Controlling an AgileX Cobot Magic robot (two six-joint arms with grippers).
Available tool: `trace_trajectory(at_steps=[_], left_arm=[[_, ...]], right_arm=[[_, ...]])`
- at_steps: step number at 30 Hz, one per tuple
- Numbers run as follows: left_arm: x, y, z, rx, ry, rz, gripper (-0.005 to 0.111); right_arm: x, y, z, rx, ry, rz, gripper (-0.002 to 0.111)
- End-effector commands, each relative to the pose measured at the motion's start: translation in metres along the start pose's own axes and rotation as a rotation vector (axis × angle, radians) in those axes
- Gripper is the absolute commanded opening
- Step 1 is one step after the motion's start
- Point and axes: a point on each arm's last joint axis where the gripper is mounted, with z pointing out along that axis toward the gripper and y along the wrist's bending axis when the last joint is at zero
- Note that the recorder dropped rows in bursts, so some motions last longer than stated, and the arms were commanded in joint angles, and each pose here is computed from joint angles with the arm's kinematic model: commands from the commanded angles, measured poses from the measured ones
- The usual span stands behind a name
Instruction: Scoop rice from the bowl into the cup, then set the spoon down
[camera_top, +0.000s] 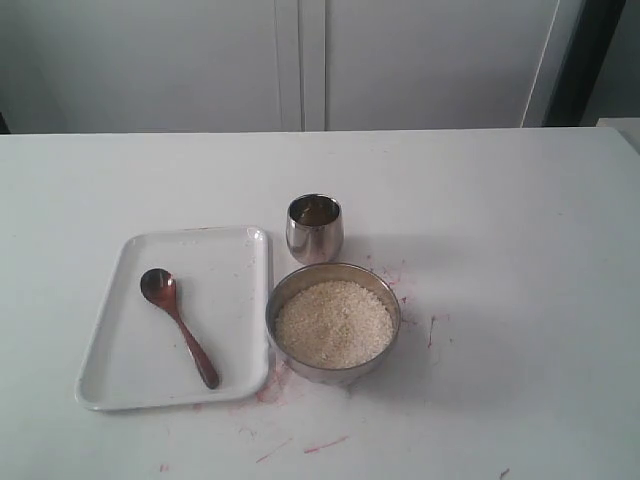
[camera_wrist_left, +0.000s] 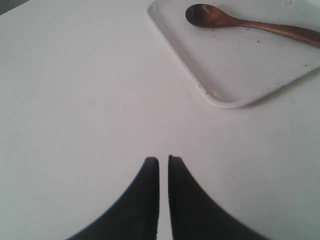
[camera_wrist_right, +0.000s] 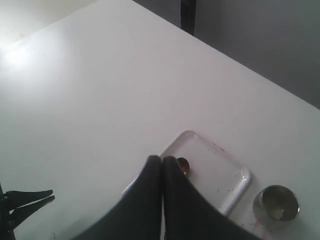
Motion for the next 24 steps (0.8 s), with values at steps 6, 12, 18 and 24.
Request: trace_trajectory(at_steps=[6, 12, 18, 24], left_arm=[[0.007, -0.002, 0.001, 0.017, 0.054, -0.005, 0.014], [0.007, -0.002, 0.001, 0.017, 0.054, -0.005, 0.014], [0.007, -0.002, 0.001, 0.017, 0.054, -0.005, 0.014], [0.007, -0.002, 0.001, 0.017, 0.054, -0.005, 0.014]], right_arm=[[0.012, -0.007, -0.073, -0.005, -0.092, -0.061, 0.000], [0.031, -0.011, -0.109, -0.009, -0.138, -0.059, 0.000], [0.054, -0.015, -0.136, -0.017, -0.205, -0.060, 0.000], [0.084, -0.020, -0.152, -0.023, -0.253, -0.062, 0.000]])
